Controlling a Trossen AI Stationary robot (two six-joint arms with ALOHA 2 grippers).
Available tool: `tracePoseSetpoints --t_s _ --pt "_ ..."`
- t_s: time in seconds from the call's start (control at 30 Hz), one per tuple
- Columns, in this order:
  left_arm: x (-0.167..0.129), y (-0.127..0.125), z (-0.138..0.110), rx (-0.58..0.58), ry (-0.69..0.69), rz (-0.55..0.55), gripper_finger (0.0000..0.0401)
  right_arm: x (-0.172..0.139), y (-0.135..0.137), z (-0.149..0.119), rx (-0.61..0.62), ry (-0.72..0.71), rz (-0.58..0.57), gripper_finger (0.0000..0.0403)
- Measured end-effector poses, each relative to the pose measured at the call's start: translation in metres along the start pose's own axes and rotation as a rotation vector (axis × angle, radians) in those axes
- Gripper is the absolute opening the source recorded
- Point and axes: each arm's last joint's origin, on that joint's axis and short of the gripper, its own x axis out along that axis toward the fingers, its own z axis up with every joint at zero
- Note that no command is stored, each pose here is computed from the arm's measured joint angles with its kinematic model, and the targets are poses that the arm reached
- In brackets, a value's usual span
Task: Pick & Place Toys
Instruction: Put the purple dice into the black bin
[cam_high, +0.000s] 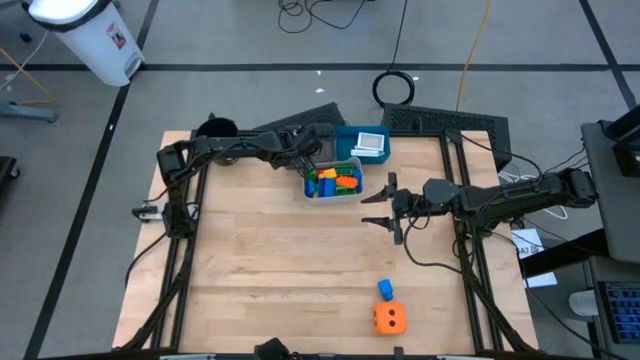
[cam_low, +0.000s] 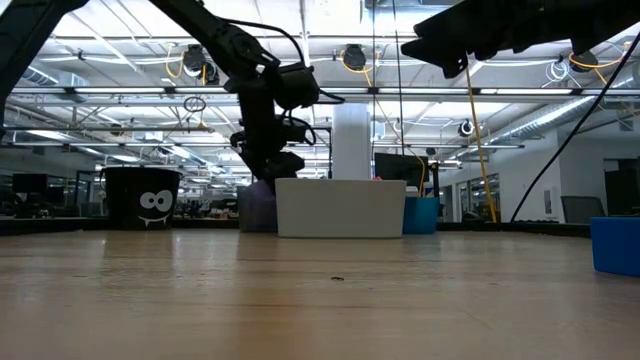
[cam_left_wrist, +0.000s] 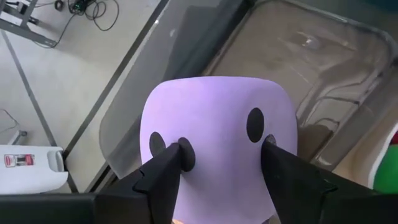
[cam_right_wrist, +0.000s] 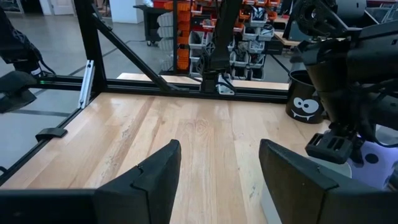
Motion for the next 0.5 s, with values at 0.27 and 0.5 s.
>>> tracePoseSetpoints --t_s 0.27,0.5 --pt "-0.0001 -0.0003 -0.0014 0.015 0.013 -0.005 0.0269 0.0 0.0 -0.0007 0.0 0.007 0.0 0.021" --pt "-0.0099 -0.0055 -0.0023 0.054 0.008 -0.03 0.031 -0.0001 -0.0008 -0.0004 0.003 0.005 -0.03 0.0213"
